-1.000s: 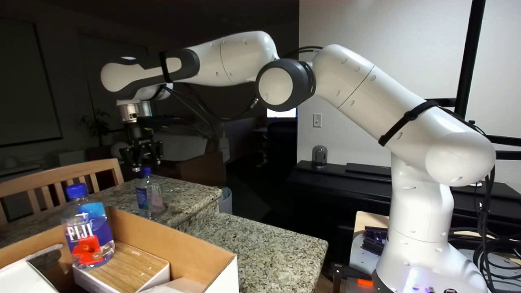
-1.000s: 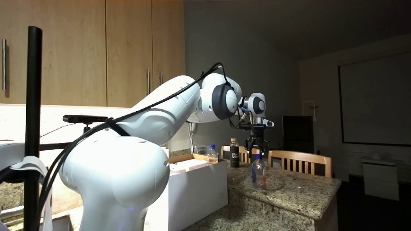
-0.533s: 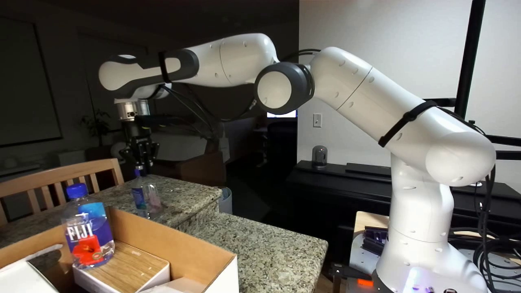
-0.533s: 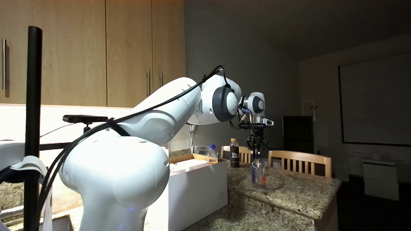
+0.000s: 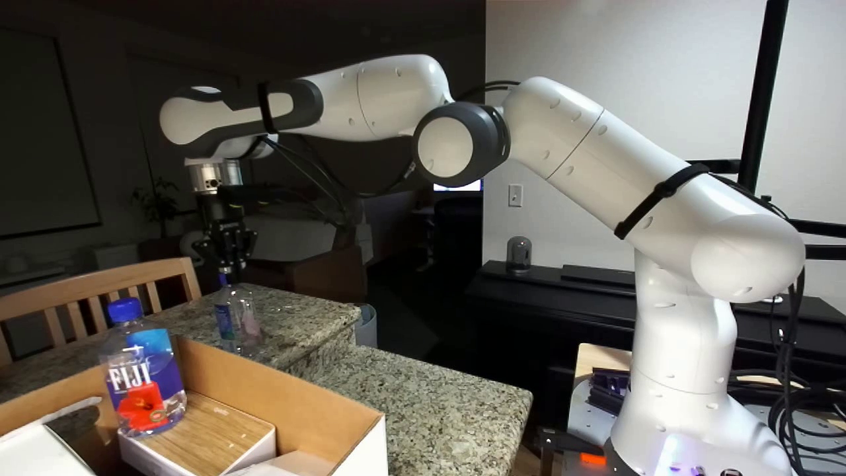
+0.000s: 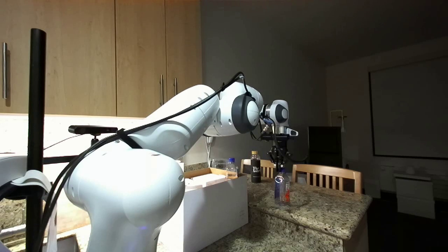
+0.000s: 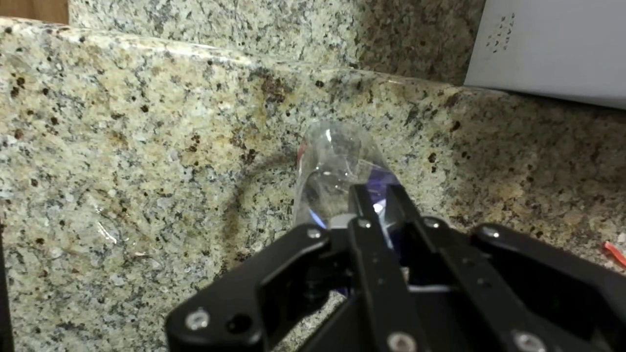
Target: Put the water bottles on the counter in the box
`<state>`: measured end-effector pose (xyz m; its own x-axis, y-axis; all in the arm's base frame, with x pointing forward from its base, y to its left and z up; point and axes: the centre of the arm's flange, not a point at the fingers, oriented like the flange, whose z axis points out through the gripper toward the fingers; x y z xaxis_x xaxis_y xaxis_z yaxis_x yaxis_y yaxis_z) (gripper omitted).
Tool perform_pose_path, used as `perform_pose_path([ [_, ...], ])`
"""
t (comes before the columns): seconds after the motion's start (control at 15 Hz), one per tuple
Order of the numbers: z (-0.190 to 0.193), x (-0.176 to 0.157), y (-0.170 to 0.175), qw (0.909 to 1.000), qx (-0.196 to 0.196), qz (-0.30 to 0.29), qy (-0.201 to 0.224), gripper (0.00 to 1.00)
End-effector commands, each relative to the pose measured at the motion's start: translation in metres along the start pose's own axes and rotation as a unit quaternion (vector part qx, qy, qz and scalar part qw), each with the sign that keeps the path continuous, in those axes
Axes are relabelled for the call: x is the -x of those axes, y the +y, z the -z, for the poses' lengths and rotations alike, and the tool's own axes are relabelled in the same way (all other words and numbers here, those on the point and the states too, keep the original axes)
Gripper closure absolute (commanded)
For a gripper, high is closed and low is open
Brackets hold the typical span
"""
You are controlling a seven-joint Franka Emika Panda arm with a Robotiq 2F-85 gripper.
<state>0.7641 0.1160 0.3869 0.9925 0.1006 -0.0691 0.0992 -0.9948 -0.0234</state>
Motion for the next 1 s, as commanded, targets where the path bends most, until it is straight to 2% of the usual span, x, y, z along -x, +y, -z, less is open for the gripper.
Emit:
perform_pose_path([
  [0.0, 0.0029, -0.0107, -0.0013, 0.9999, -0.002, -0.012, 0.000, 0.55],
  [0.4, 0.0003, -0.0178, -0.0023, 0.9998, 0.000, -0.016, 0.013, 0.16],
  [0.53, 0.0012, -0.0189, -0.0020, 0.9997, -0.002, -0.017, 0.015, 0.07],
  [0.6, 0.0021, -0.0184, -0.0021, 0.9997, -0.003, -0.018, 0.014, 0.47],
  [0.67, 0.0033, -0.0178, -0.0019, 0.9997, -0.003, -0.021, 0.013, 0.44],
  [0.73, 0.0044, -0.0170, -0.0017, 0.9996, -0.003, -0.025, 0.011, 0.45],
  [0.93, 0.0080, -0.0156, 0.0000, 0.9994, -0.001, -0.033, 0.011, 0.65],
])
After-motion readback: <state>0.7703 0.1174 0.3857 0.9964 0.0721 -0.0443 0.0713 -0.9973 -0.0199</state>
